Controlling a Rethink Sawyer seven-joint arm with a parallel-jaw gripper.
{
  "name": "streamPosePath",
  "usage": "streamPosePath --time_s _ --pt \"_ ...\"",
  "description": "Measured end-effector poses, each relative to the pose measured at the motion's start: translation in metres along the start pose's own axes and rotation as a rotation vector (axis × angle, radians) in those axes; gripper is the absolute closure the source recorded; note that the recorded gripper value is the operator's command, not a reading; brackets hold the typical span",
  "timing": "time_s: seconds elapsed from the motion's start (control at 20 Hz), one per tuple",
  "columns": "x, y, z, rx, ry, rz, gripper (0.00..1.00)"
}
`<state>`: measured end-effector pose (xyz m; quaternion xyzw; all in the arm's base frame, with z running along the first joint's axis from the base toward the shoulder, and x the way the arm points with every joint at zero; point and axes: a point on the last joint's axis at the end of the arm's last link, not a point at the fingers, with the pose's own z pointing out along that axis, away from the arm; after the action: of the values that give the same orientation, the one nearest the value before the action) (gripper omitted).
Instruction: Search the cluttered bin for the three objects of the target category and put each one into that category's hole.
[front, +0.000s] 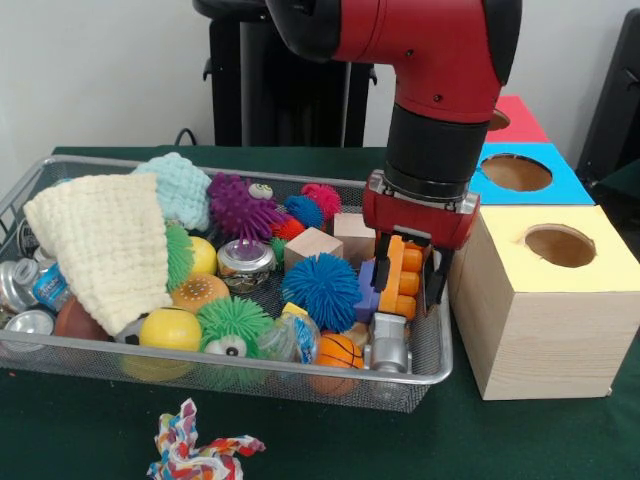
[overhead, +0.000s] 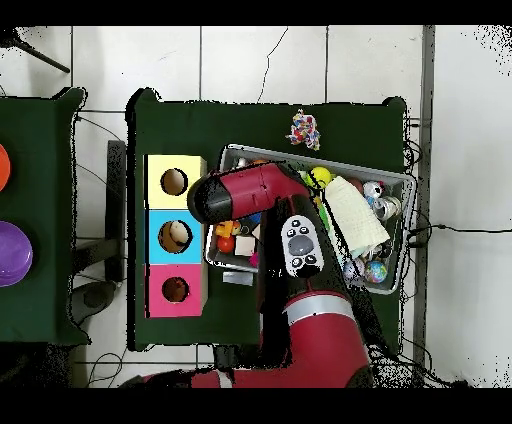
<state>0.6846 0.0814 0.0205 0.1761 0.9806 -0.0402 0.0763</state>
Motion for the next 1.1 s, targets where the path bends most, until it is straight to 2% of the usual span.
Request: streamPosePath --time_s 0.15,0.75,1.1 --pt "0.003 -0.005 0.008 0.028 0.02 0.0 0.0" --pt "-0.002 -0.028 0.032 0.079 0.029 0.019 0.0" --pt "0.01 -0.036 0.051 0.096 0.058 0.019 0.0"
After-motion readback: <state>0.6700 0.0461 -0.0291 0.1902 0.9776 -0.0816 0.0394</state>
